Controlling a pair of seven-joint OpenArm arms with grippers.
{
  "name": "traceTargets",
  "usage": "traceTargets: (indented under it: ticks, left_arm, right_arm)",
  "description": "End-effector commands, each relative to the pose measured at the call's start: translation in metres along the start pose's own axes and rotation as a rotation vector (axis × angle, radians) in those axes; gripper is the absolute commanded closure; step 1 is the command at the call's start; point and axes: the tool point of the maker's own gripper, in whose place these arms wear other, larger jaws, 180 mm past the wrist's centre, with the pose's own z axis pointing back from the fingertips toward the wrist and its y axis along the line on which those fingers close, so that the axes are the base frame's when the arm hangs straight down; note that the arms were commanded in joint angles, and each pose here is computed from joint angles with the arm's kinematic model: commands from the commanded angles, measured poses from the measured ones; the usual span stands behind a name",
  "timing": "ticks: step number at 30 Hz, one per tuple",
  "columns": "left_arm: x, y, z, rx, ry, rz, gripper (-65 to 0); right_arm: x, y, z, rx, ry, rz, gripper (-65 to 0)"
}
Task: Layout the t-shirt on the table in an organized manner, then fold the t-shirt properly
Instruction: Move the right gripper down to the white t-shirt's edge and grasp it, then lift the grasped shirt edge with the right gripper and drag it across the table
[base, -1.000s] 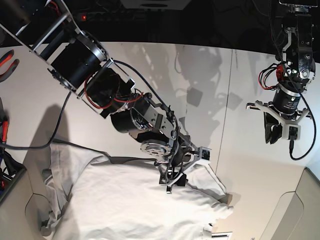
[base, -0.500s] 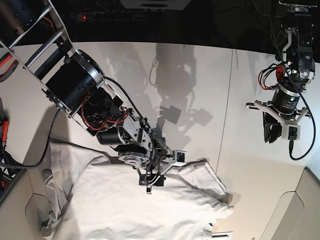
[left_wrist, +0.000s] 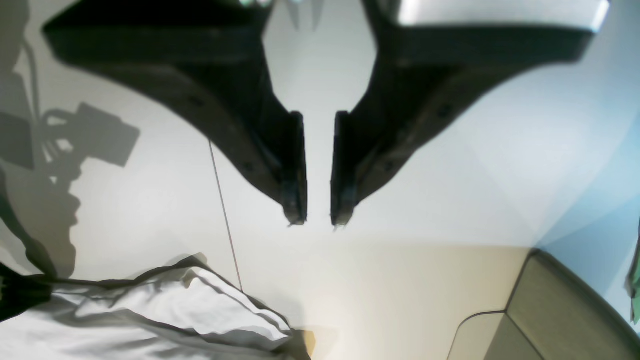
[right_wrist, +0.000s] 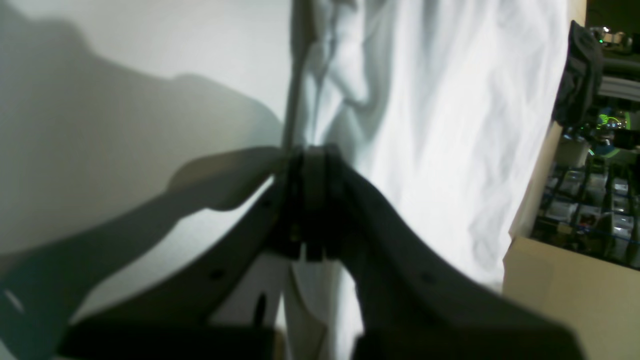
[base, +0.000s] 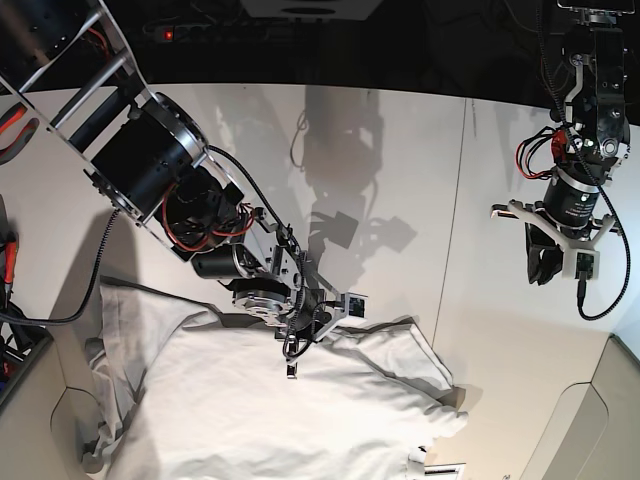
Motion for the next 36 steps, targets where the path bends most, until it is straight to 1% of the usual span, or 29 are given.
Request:
traceTargets:
  ticks: [1, 4, 5, 7, 8, 9, 12, 16, 19, 26, 29, 30, 31, 32, 34, 35, 36]
  left_arm:
    - [0.015, 0.005, -0.001, 0.008, -0.048, -0.009, -12.5]
    - [0.015, 0.005, -0.001, 0.008, -0.047, -0.010, -12.5]
    - [0.015, 0.005, -0.001, 0.008, -0.047, -0.010, -12.5]
    - [0.015, 0.006, -0.001, 0.010, -0.046, -0.018, -12.5]
    - [0.015, 0.006, -0.001, 0.010, -0.045, -0.021, -12.5]
    - [0.015, 0.006, -0.001, 0.010, -0.045, -0.021, -12.5]
    - [0.015, 0.006, -0.001, 0.010, -0.045, -0.020, -12.5]
    - [0.015, 0.006, -0.001, 0.010, -0.045, -0.020, -12.5]
    - [0.015, 0.006, -0.001, 0.010, -0.045, -0.020, -12.5]
    - [0.015, 0.006, -0.001, 0.010, -0.045, -0.020, -12.5]
    - [0.015, 0.006, -0.001, 0.010, -0.045, -0.020, -12.5]
    - [0.015, 0.006, -0.001, 0.010, -0.045, -0.020, -12.5]
    - [0.015, 0.006, -0.001, 0.010, -0.046, -0.020, -12.5]
    - [0.015, 0.006, -0.001, 0.010, -0.046, -0.020, -12.5]
    - [0.015, 0.006, -0.001, 0.010, -0.046, -0.020, -12.5]
    - [0.015, 0.006, -0.001, 0.010, -0.046, -0.020, -12.5]
    - [0.015, 0.006, -0.001, 0.010, -0.046, -0.021, -12.5]
  right_arm:
    - [0.012, -0.026, 0.000, -0.054, -0.027, 0.003, 0.0]
    - [0.012, -0.026, 0.000, -0.053, -0.028, 0.003, 0.0]
    - [0.012, -0.026, 0.000, -0.052, -0.028, 0.002, -3.0]
    - [0.012, -0.024, 0.000, -0.050, -0.029, 0.001, -23.1]
    - [0.013, -0.023, 0.000, -0.049, -0.035, -0.008, -28.9]
    - [0.013, -0.023, 0.000, -0.056, -0.036, -0.021, -30.2]
    - [0.010, -0.018, 0.000, -0.071, -0.030, -0.048, -30.2]
    - [0.003, -0.002, 0.001, -0.042, -0.021, -0.127, -30.1]
    - [-0.005, 0.003, 0.000, -0.030, -0.009, -0.173, -29.9]
    - [-0.037, -0.006, 0.001, -0.056, 0.052, -0.244, -29.9]
    - [-0.045, -0.006, 0.002, -0.059, 0.064, -0.250, -29.9]
    - [-0.045, -0.005, 0.002, -0.058, 0.064, -0.249, -28.7]
    - [-0.045, -0.005, 0.002, -0.058, 0.064, -0.250, -24.7]
    - [-0.045, -0.005, 0.002, -0.057, 0.063, -0.250, -18.4]
    - [-0.044, -0.005, 0.002, -0.056, 0.063, -0.251, -1.7]
    - [-0.044, -0.005, 0.002, -0.056, 0.063, -0.252, 0.0]
    - [-0.044, -0.005, 0.002, -0.056, 0.063, -0.251, 0.0]
